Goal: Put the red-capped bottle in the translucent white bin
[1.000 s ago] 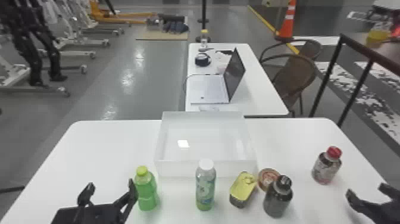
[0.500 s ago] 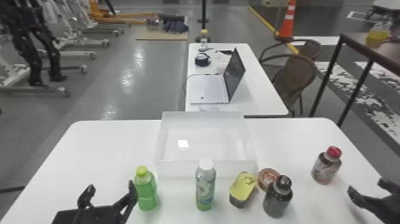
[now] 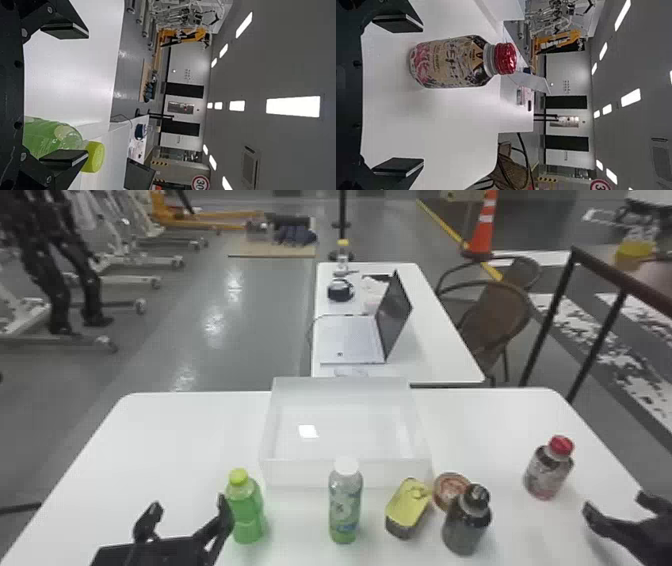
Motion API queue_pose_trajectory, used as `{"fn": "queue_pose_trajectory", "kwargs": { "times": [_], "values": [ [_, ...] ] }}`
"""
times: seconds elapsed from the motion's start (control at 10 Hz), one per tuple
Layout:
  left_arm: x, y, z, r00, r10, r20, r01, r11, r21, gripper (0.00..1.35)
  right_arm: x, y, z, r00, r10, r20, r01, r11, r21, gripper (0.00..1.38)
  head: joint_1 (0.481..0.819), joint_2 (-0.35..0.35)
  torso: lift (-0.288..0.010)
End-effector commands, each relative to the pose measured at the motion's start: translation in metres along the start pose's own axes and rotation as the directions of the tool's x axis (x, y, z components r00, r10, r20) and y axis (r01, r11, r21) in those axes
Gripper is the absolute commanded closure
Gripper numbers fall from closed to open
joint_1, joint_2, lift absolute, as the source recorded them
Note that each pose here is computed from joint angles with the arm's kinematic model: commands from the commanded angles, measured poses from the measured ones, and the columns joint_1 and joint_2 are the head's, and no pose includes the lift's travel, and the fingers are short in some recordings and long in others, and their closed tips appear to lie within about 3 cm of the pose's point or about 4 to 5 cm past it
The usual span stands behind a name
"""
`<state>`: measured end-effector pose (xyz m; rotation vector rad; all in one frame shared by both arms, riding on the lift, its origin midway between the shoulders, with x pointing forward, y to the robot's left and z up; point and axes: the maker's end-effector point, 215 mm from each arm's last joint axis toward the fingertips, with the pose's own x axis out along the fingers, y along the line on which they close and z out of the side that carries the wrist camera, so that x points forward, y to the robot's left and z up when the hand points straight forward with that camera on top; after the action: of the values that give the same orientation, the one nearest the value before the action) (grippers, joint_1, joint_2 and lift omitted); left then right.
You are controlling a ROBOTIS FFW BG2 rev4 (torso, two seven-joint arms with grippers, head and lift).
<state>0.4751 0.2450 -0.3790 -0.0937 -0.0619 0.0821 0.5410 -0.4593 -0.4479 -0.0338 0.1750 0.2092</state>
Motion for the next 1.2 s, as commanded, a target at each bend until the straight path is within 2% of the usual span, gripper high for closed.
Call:
{"fn": "queue_pose_trajectory", "kwargs": {
  "times": [0.0,0.2,0.3,0.5,0.6,0.7,0.9,1.1],
  "values": [
    [0.002,-0.006,0.001,1.0,-0.007,0.01,0.007,1.0,-0.012,0.23,0.011,-0.003,0.015,1.0,0.003,0.008,-0.003,1.0,-0.029,0.08,0.549,0.0,-0.1],
    [0.004,-0.009,0.002,1.0,-0.01,0.018,0.011,1.0,-0.019,0.23,0.023,-0.005,0.02,0.999,0.035,-0.014,-0.035,0.998,-0.054,0.0,0.549,0.0,-0.1],
    [0.004,-0.01,0.001,1.0,-0.012,0.019,0.012,1.0,-0.022,0.23,0.028,-0.002,0.015,0.999,0.041,-0.025,-0.042,0.998,-0.043,0.0,0.549,0.0,-0.1],
    [0.006,-0.013,0.002,1.0,-0.015,0.026,0.015,1.0,-0.028,0.23,0.051,0.008,0.03,0.997,0.082,-0.007,-0.082,0.996,-0.034,0.0,0.549,0.0,-0.1],
    [0.006,-0.014,0.003,0.999,-0.016,0.031,0.017,0.999,-0.032,0.23,0.064,0.013,0.045,0.994,0.105,0.012,-0.104,0.994,-0.037,0.02,0.549,0.0,-0.1],
    [0.008,-0.018,0.004,0.999,-0.023,0.039,0.024,0.999,-0.039,0.23,0.068,0.016,0.049,0.993,0.119,0.01,-0.118,0.992,-0.042,0.11,0.549,0.0,-0.1],
    [0.008,-0.017,0.004,0.999,-0.018,0.042,0.02,0.999,-0.045,0.23,0.073,0.024,0.042,0.991,0.136,-0.007,-0.136,0.99,-0.039,0.16,0.549,0.0,-0.1],
    [0.008,-0.017,0.004,0.999,-0.017,0.046,0.02,0.999,-0.048,0.23,0.077,0.04,0.021,0.985,0.165,-0.055,-0.166,0.986,-0.019,0.16,0.549,0.0,-0.1]
  ]
}}
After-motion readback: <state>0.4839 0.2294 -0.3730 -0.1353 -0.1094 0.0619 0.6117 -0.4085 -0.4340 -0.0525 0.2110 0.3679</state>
